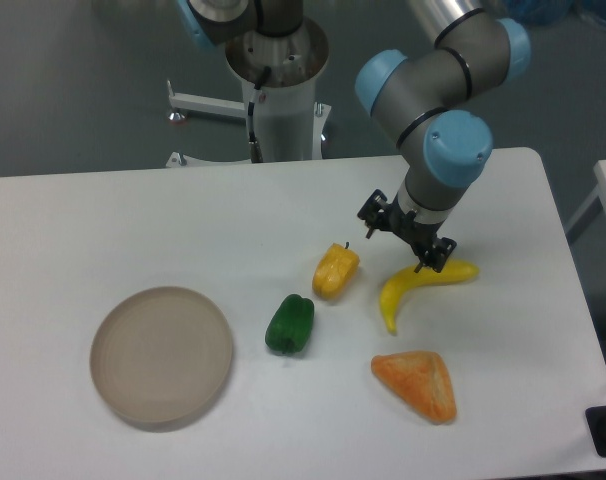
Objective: Pick up the yellow pepper from the table
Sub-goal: 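Move the open gripper over the small yellow pepper, then lower the gripper onto the yellow pepper and close on it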
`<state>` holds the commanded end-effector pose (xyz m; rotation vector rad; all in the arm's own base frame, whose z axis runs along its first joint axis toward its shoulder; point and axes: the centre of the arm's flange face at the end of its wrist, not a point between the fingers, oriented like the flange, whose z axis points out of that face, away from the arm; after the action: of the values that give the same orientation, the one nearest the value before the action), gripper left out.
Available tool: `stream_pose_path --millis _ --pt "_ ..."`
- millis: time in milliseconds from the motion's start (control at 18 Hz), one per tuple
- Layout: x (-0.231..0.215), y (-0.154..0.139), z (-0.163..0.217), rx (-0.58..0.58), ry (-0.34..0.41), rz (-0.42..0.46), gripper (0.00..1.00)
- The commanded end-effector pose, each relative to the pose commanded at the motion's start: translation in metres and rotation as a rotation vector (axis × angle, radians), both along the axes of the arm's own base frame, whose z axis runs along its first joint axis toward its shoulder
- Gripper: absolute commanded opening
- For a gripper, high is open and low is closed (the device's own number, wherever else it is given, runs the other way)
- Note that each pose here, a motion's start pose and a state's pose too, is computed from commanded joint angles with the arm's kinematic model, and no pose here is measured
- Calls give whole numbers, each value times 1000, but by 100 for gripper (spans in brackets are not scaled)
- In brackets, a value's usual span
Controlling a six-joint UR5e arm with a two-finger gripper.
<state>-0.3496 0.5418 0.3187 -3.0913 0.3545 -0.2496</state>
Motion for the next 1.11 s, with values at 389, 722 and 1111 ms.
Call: stream_pose_path --millis 389,722,1111 --pt "34 -8 0 46 23 38 100" --pt "58 -11 -15 33 58 -1 100" --pt "75 -12 -37 41 113 -38 100"
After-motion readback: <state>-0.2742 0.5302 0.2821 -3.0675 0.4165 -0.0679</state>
